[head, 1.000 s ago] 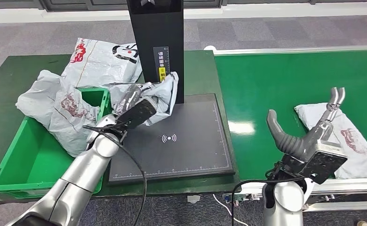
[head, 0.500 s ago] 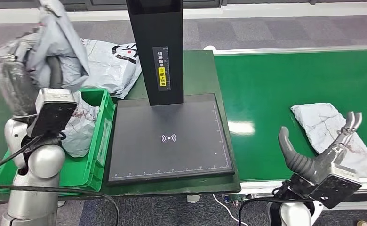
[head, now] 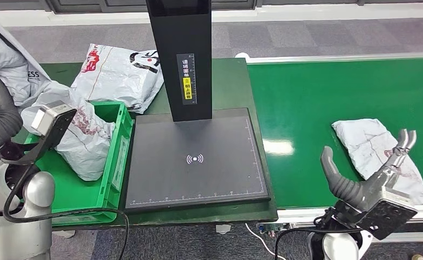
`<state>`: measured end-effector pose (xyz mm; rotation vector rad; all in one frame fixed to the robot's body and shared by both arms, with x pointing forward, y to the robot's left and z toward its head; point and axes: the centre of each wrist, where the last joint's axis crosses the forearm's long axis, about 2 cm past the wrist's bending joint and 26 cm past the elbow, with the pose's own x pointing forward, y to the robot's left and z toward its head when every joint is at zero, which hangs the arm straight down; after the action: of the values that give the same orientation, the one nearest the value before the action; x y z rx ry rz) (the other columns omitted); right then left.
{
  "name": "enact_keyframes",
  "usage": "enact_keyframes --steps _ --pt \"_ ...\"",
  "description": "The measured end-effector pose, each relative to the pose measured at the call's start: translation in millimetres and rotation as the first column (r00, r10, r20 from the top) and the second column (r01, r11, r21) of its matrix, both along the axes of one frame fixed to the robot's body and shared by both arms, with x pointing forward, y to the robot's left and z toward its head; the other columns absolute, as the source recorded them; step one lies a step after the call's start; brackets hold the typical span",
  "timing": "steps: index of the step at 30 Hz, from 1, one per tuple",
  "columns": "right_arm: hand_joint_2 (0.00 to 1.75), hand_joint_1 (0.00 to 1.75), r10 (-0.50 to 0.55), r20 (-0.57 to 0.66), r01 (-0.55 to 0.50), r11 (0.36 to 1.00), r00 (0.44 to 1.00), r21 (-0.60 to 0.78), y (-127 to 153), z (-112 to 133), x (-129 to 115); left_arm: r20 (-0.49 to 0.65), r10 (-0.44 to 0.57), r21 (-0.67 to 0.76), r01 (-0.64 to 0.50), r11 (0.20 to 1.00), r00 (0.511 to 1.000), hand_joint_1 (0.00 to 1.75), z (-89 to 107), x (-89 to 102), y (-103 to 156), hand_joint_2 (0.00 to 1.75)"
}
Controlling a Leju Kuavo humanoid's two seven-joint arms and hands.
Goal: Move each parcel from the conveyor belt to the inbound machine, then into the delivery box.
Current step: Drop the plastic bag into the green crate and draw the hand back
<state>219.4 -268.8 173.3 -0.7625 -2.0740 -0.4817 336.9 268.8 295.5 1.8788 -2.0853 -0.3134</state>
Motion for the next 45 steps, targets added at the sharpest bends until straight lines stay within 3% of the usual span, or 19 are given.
enact_keyframes --steps 7,10,13,15,17,20,24,27,35,44,45 --pt "1.75 0.0 0.0 0.0 0.0 1.0 1.0 0.001 0.1 0.0 0.0 -0.004 0.026 0.016 -0.026 1.0 1.0 1.75 -2.0 -1.1 5.8 1.75" --pt "1.75 0.0 0.001 0.0 -0.001 1.0 1.0 0.005 0.2 -0.1 -0.1 -0.046 0.128 0.008 -0.127 0.992 0.991 1.75 -3.3 0.9 29.2 1.75" --pt "1.75 0.0 0.003 0.002 -0.003 1.0 1.0 0.016 0.6 -0.4 -0.2 -0.146 0.284 -0.075 -0.297 0.952 0.948 1.75 2.4 17.3 52.4 1.75" --pt "1.75 0.0 0.005 0.005 -0.005 1.0 1.0 0.022 0.7 -0.6 -0.3 -0.226 0.339 -0.046 -0.358 0.933 0.913 1.75 -6.6 29.3 49.6 1.75" --pt "1.75 0.0 0.01 0.01 -0.01 1.0 1.0 0.025 0.7 -0.4 0.1 -0.323 0.353 0.096 -0.341 0.935 0.878 1.75 -34.3 37.4 40.7 1.75" --pt "1.75 0.0 0.024 0.014 -0.024 0.999 1.0 0.031 0.7 -1.0 1.2 -0.528 0.363 0.313 -0.221 0.924 0.768 1.75 -92.0 47.8 37.1 1.75" --pt "1.75 0.0 0.046 0.017 -0.046 0.999 0.999 0.025 0.2 -4.2 4.1 -0.81 0.374 0.437 0.039 0.899 0.451 1.75 -174.5 51.1 41.8 1.75" --pt "1.75 0.0 0.053 0.016 -0.053 0.998 0.998 0.019 0.7 -5.2 6.6 -0.859 0.398 0.444 0.081 0.892 0.322 1.75 -199.6 49.9 39.3 1.75" --pt "1.75 0.0 0.06 0.01 -0.061 0.998 0.998 0.021 2.1 -6.5 9.8 -0.881 0.439 0.461 0.111 0.88 0.178 1.75 -202.7 61.9 38.9 1.75" --pt "1.75 0.0 0.068 0.002 -0.068 0.998 0.998 0.014 2.0 -4.3 12.2 -0.885 0.449 0.464 0.149 0.873 0.124 1.75 -200.7 66.8 35.2 1.75" --pt "1.75 0.0 0.069 0.002 -0.069 0.998 0.998 0.013 2.0 -4.3 12.2 -0.884 0.451 0.466 0.15 0.872 0.122 1.33 -200.5 67.2 34.9 1.75"
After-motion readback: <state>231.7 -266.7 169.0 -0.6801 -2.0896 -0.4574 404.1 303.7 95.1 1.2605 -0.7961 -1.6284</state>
